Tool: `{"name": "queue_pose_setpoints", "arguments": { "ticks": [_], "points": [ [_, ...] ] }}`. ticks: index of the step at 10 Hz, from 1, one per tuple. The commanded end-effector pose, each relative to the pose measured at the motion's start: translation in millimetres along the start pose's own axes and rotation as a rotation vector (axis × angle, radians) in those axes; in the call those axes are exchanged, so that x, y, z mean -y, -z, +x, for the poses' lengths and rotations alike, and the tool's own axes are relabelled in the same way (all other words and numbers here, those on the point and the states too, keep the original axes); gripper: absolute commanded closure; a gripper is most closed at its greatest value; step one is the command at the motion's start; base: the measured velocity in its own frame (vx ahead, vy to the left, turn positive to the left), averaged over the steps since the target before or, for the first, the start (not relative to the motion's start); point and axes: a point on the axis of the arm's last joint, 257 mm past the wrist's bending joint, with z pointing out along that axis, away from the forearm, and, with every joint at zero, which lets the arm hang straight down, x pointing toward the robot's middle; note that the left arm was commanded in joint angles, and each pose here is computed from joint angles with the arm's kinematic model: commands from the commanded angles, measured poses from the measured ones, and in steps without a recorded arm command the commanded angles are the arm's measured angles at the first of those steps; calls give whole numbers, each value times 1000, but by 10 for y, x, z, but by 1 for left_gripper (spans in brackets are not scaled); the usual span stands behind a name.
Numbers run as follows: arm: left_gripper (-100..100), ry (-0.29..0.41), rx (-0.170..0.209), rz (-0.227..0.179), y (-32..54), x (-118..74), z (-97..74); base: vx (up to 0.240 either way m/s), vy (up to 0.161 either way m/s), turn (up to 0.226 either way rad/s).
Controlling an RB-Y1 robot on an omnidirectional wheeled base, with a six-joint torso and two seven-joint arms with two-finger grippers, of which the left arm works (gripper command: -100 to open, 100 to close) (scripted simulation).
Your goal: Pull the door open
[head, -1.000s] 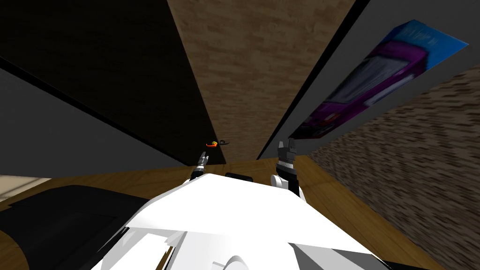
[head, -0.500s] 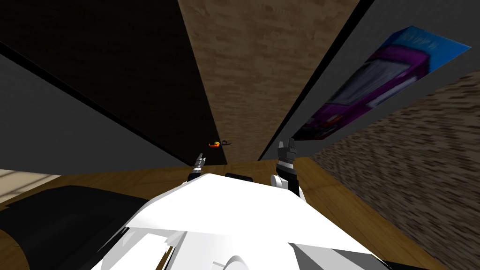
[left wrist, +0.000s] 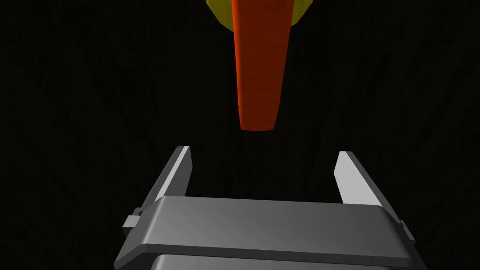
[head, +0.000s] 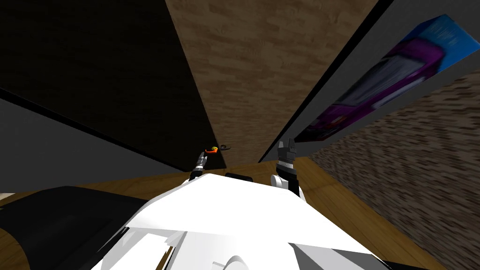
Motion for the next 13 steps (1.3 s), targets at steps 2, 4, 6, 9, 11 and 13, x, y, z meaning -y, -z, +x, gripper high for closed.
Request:
{"name": "queue_pose_setpoints", "arguments": {
  "ticks": [2,4,6,9,11,13],
  "points": [
    [-100,9,-16,10,-55,16,112,130,-34,-75],
    [100,9,-16,10,-55,16,112,-20,7,9],
    [100,9,-16,10,-55,16,112,-21,3,-10],
    [100,-2,-7,-5,40,-27,-24,-41,5,-16],
    [100,-6,-16,-7,97,-30,-75,-194,-6,-76],
    [100,-6,-45,-2,153,-16,-60,-204,-26,-120]
  ]
}}
